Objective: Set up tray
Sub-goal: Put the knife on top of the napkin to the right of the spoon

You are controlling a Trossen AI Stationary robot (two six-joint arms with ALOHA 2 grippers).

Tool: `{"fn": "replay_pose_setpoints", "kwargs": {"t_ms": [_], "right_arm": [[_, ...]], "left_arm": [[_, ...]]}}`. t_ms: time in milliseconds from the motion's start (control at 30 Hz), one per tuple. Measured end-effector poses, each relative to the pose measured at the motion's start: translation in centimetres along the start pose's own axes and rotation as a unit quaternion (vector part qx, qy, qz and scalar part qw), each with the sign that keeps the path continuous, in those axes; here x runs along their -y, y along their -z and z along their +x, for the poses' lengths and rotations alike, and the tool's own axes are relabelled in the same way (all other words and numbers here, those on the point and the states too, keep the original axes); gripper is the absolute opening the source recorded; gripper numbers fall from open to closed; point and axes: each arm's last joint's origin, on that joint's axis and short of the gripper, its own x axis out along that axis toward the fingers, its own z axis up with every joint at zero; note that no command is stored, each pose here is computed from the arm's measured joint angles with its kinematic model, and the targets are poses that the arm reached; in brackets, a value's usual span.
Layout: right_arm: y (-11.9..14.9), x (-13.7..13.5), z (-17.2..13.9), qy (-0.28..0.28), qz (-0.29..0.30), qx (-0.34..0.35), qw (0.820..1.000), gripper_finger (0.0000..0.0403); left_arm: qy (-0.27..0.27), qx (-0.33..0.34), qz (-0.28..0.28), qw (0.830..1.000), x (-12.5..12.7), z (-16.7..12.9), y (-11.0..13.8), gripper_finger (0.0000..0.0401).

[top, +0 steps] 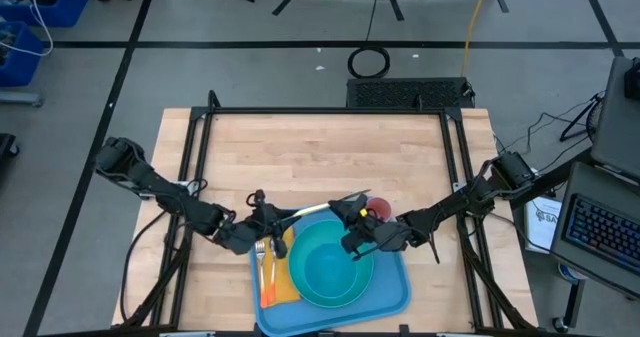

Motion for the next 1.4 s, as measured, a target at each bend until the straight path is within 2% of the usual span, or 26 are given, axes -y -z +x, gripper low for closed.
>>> {"fn": "replay_pose_setpoints", "kwargs": {"t_ms": [300, 400, 600, 800, 1067, 1233, 1400], "right_arm": [[-0.1, 0.4, 0.0, 0.018, 0.03, -0.001, 0.999, 0.008], [-0.2, 0.6, 0.0, 0.024, 0.062, 0.002, 0.998, 0.0082], [-0.4, 0.5, -0.4, 0.024, 0.083, 0.007, 0.996, 0.0104], [-0.7, 0.5, -0.8, 0.025, 0.09, 0.011, 0.996, 0.0152], [-0.8, 0.9, -0.8, 0.035, 0.128, 0.015, 0.991, 0.0243], [-0.9, 1.0, -0.9, 0.038, 0.136, 0.021, 0.99, 0.029], [-0.9, 1.0, -1.0, 0.037, 0.138, 0.023, 0.989, 0.0318]], "left_arm": [[0.001, 0.006, 0.004, 1.0, 0.1, -0.5, -0.3, 0.0048], [0.001, 0.007, 0.003, 1.0, 0.1, -0.5, -0.3, 0.0048], [0.007, 0.004, 0.003, 1.0, 0.1, -0.5, -0.3, 0.0048], [0.014, 0.0, 0.005, 1.0, 0.2, -0.6, -0.2, 0.0048], [0.007, 0.002, 0.009, 1.0, 0.1, -0.6, -0.2, 0.0048], [-0.017, 0.014, 0.024, 0.999, 0.2, -0.9, 0.0, 0.0048], [-0.042, 0.031, 0.039, 0.998, 0.4, -1.4, 0.0, 0.0048]]}}
